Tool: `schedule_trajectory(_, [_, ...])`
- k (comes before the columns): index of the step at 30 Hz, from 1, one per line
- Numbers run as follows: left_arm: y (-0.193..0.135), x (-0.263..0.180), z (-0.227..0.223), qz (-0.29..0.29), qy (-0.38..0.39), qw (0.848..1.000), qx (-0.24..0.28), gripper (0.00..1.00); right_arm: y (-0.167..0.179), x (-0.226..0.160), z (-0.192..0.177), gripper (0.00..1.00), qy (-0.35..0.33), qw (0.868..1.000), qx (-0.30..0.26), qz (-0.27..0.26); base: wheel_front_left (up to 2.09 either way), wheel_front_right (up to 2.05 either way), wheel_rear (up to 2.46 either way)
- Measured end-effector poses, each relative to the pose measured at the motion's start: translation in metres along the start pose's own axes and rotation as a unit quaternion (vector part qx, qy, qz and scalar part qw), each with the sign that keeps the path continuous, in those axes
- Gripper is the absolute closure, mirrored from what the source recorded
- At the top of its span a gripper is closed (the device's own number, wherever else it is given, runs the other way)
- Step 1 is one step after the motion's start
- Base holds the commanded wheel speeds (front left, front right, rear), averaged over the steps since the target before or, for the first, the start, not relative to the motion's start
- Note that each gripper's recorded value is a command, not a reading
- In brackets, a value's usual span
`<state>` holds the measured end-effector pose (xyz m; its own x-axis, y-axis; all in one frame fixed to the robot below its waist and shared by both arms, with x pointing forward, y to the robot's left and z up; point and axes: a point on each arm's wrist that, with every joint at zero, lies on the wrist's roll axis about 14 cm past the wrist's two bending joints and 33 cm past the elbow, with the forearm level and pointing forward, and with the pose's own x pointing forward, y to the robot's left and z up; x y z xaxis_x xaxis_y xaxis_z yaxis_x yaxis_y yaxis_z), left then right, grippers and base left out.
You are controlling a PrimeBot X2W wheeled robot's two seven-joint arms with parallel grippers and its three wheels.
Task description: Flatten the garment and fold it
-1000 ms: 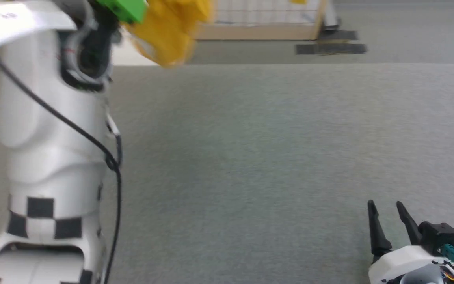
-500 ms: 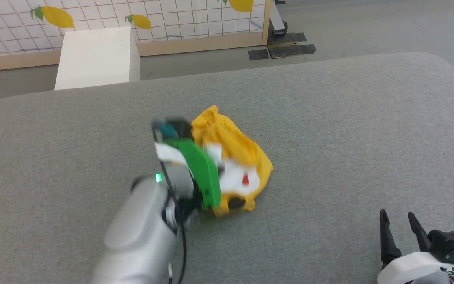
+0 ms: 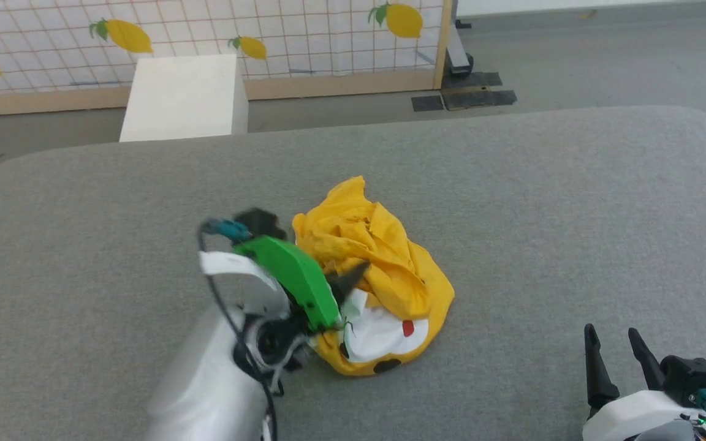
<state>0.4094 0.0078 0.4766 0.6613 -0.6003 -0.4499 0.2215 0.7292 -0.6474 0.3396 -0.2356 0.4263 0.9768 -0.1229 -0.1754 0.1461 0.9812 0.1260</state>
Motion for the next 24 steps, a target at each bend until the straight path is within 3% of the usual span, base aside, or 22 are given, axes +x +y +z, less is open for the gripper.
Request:
schedule_trajectory(3, [-0.008, -0.019, 0.044, -0.017, -0.082, 0.996, -0.018, 0.0, 0.006, 0.002, 0.005, 0.0, -0.008, 1.0, -0.002, 0.009, 0.0, 0.0, 0.0])
schedule_trajectory(6, [-0.002, -0.05, 0.094, -0.008, -0.196, 0.98, -0.023, 0.0, 0.011, 0.003, 0.012, 0.0, -0.018, 1.0, -0.002, 0.017, 0.0, 0.0, 0.0])
schedule_trajectory(9, [0.015, -0.094, 0.14, 0.018, -0.322, 0.946, -0.024, 0.0, 0.019, 0.004, 0.017, 0.0, -0.027, 0.999, -0.004, 0.03, 0.0, 0.0, 0.0])
schedule_trajectory(12, [0.036, -0.139, 0.161, 0.055, -0.43, 0.901, -0.004, 0.0, 0.027, 0.005, 0.023, 0.0, -0.035, 0.998, -0.005, 0.042, 0.0, 0.0, 0.0])
schedule_trajectory(15, [0.06, -0.166, 0.154, 0.11, -0.474, 0.872, 0.058, 0.0, 0.032, 0.007, 0.027, 0.0, -0.042, 0.998, -0.006, 0.05, 0.0, 0.0, 0.0])
schedule_trajectory(18, [0.077, -0.176, 0.136, 0.166, -0.466, 0.855, 0.153, 0.0, 0.037, 0.008, 0.029, 0.0, -0.044, 0.997, -0.007, 0.057, 0.0, 0.0, 0.0])
schedule_trajectory(20, [0.084, -0.176, 0.124, 0.189, -0.452, 0.85, 0.194, 0.0, 0.039, 0.008, 0.029, 0.0, -0.045, 0.997, -0.007, 0.06, 0.0, 0.0, 0.0])
schedule_trajectory(24, [0.096, -0.167, 0.095, 0.211, -0.418, 0.858, 0.211, 0.0, 0.042, 0.008, 0.03, 0.0, -0.045, 0.997, -0.006, 0.063, 0.0, 0.0, 0.0])
